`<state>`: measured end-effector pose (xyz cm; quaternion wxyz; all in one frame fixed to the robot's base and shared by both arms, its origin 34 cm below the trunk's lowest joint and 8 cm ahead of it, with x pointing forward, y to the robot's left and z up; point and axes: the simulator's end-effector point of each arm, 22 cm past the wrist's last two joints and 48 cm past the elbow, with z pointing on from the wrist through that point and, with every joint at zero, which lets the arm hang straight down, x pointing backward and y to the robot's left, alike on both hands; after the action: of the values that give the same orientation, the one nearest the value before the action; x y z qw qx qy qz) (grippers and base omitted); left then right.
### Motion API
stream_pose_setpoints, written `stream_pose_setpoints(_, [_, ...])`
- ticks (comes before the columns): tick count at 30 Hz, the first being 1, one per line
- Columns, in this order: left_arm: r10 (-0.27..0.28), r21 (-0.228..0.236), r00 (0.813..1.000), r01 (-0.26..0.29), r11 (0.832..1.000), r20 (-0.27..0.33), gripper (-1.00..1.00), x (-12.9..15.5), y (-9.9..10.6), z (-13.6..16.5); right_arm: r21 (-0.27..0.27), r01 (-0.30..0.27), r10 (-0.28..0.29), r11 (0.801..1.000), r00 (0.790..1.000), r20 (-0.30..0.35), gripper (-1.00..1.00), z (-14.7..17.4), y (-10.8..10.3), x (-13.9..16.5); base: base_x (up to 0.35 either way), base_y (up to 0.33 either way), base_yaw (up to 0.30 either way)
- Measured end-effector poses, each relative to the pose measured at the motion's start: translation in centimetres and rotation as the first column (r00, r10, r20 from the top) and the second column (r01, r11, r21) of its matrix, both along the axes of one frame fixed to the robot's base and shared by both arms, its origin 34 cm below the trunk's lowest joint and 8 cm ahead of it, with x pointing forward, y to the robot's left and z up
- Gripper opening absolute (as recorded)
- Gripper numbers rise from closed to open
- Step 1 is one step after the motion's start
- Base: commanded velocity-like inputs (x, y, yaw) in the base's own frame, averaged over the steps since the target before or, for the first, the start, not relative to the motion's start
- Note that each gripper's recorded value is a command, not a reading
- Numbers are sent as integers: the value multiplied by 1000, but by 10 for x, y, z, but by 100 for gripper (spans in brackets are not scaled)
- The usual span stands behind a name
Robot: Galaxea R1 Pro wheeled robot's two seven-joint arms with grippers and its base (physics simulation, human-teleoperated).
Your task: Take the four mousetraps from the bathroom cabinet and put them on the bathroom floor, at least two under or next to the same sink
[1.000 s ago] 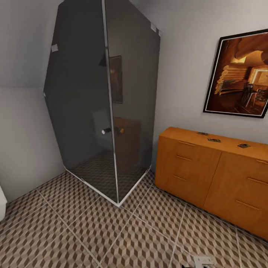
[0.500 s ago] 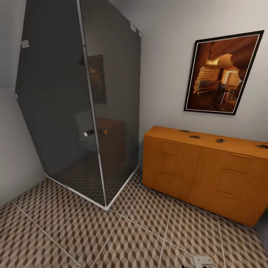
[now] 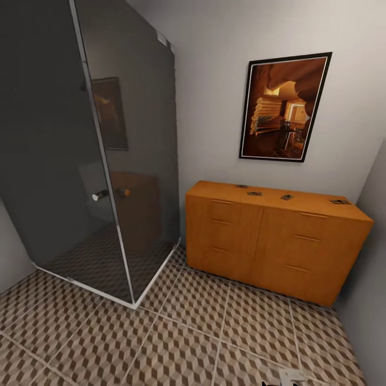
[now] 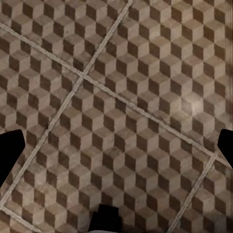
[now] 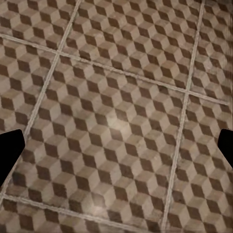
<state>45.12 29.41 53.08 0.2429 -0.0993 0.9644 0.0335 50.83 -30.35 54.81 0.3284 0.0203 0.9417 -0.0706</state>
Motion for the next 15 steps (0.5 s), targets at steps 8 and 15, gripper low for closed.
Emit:
stream_pose_setpoints(8, [0, 0, 1000, 0, 1000, 0, 100, 0, 0, 0, 0, 0, 0, 1000, 1000, 1, 100, 0, 0, 0, 191, 0, -271])
stream_pose_setpoints(15, [0, 0, 1000, 0, 1000, 0, 100, 0, 0, 0, 0, -2, 2, 1000, 1000, 0, 100, 0, 1, 0, 91, 0, -143])
